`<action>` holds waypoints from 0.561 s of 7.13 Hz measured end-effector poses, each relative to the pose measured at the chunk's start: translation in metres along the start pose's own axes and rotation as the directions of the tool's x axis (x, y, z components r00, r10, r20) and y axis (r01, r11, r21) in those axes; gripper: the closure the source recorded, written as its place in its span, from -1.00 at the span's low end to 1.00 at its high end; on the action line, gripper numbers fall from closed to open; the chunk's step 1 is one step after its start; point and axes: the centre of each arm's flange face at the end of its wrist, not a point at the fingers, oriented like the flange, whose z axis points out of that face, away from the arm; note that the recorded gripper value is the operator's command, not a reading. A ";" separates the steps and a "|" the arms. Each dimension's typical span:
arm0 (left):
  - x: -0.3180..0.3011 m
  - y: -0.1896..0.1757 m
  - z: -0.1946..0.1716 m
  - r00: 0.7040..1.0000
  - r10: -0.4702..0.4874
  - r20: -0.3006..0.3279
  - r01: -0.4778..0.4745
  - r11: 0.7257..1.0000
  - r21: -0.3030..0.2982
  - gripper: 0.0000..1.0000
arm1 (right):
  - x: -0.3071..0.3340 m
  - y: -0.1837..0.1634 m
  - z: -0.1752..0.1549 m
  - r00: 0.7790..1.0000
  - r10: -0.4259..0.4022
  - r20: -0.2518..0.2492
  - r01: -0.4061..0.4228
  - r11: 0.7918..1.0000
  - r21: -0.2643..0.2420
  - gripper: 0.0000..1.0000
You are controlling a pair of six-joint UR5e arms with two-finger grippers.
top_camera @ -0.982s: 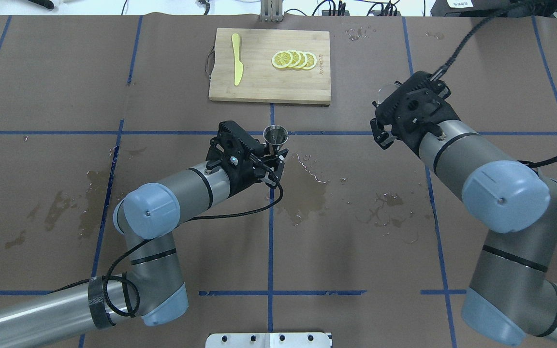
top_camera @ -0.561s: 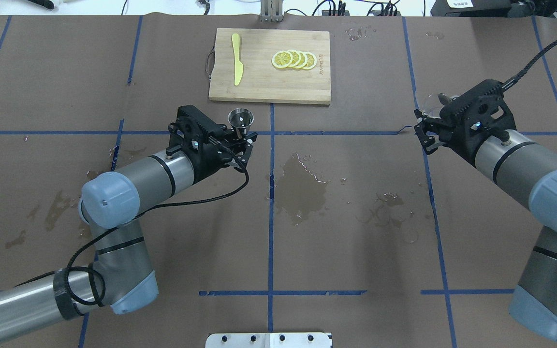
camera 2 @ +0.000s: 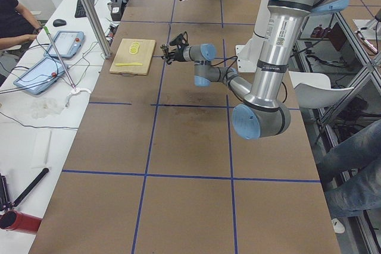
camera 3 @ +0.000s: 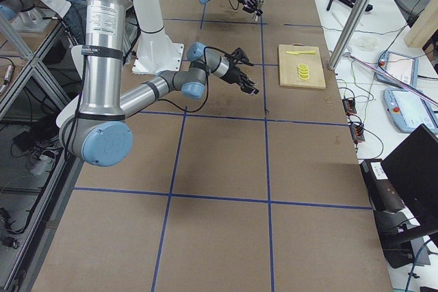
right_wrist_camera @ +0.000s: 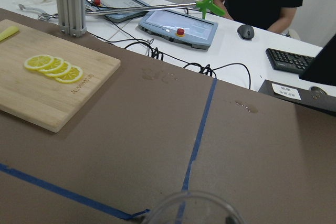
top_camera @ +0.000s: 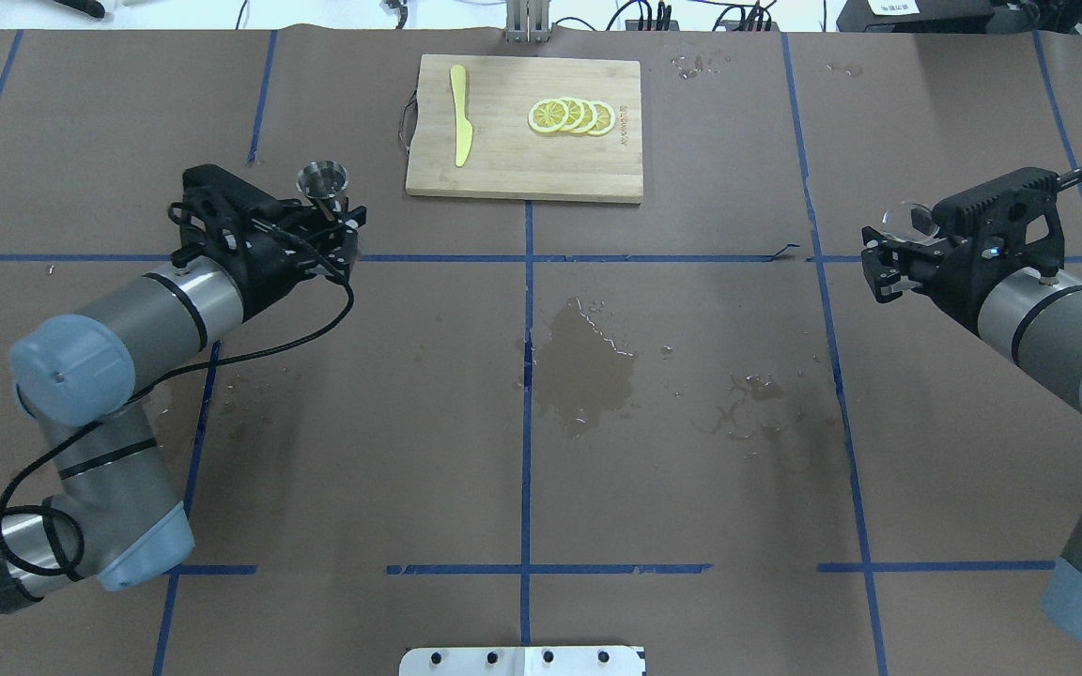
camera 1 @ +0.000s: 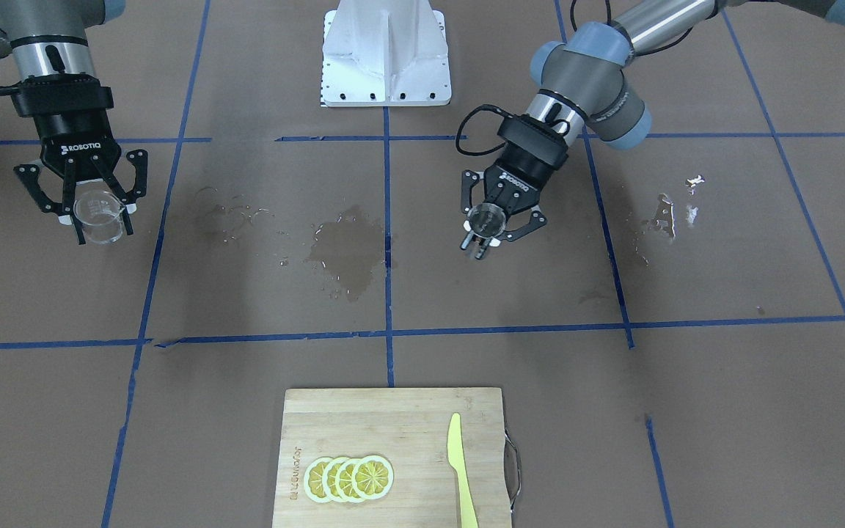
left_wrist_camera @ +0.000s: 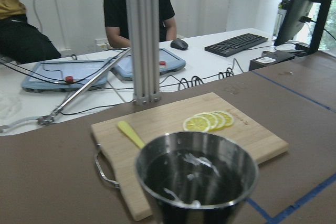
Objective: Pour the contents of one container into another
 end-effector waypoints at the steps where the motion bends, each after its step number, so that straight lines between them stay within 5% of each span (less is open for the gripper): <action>1: -0.027 0.009 -0.013 0.998 0.012 0.067 -0.012 1.000 0.006 1.00 | 0.012 0.011 0.001 0.996 0.087 -0.023 -0.087 0.996 -0.020 1.00; 4: -0.081 0.041 -0.045 0.979 -0.081 0.189 0.082 0.997 0.002 1.00 | 0.031 0.025 0.001 0.930 0.361 -0.066 -0.363 0.931 -0.020 1.00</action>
